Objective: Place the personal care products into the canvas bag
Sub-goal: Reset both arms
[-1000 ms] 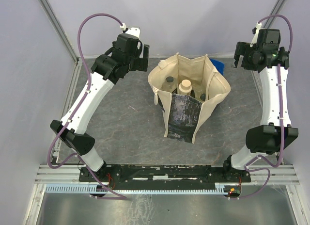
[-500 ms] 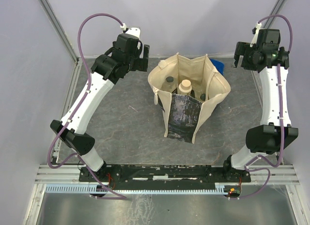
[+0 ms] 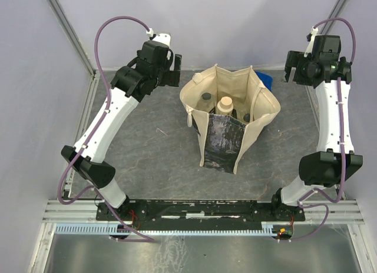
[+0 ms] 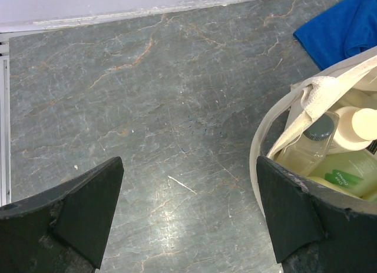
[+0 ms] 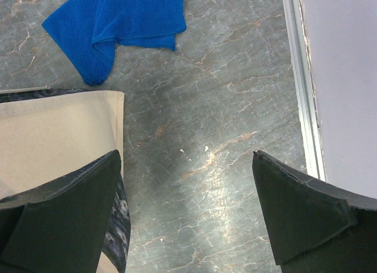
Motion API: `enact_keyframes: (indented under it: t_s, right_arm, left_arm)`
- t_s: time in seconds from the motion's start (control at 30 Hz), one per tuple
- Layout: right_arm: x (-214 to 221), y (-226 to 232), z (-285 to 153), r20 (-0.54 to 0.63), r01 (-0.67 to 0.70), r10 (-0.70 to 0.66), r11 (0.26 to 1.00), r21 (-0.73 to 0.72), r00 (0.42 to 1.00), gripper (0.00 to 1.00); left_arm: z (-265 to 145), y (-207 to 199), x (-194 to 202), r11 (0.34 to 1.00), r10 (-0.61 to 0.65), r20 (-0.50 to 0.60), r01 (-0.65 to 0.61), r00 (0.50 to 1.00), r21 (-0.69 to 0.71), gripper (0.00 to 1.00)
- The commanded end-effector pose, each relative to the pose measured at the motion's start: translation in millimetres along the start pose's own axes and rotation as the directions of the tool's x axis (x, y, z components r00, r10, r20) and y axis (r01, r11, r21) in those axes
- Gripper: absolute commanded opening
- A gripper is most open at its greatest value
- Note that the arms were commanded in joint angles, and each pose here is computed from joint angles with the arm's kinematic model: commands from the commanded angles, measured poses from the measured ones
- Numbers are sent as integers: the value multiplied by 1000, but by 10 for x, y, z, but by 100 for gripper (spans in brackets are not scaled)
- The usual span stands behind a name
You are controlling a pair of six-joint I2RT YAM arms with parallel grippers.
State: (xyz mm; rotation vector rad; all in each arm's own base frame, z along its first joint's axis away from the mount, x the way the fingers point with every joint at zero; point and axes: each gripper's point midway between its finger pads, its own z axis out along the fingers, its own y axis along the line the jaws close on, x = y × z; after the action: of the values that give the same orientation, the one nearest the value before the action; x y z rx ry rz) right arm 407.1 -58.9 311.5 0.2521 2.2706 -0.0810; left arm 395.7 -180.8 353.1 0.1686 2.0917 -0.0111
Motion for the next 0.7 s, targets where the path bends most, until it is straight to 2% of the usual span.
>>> enact_keyframes:
  t_s: [0.0,0.67]
  right_arm:
    - [-134,14,-19,46,-4,4,1000,-8,999,100]
    - [-140,27,-14,45,-9,10,1000,-14,999,100]
  left_arm:
    - [-88,67,-186,1000,-1,64,1,998,-14,100]
    - [-95,56,-202,1000,0,66,0,998,-4,100]
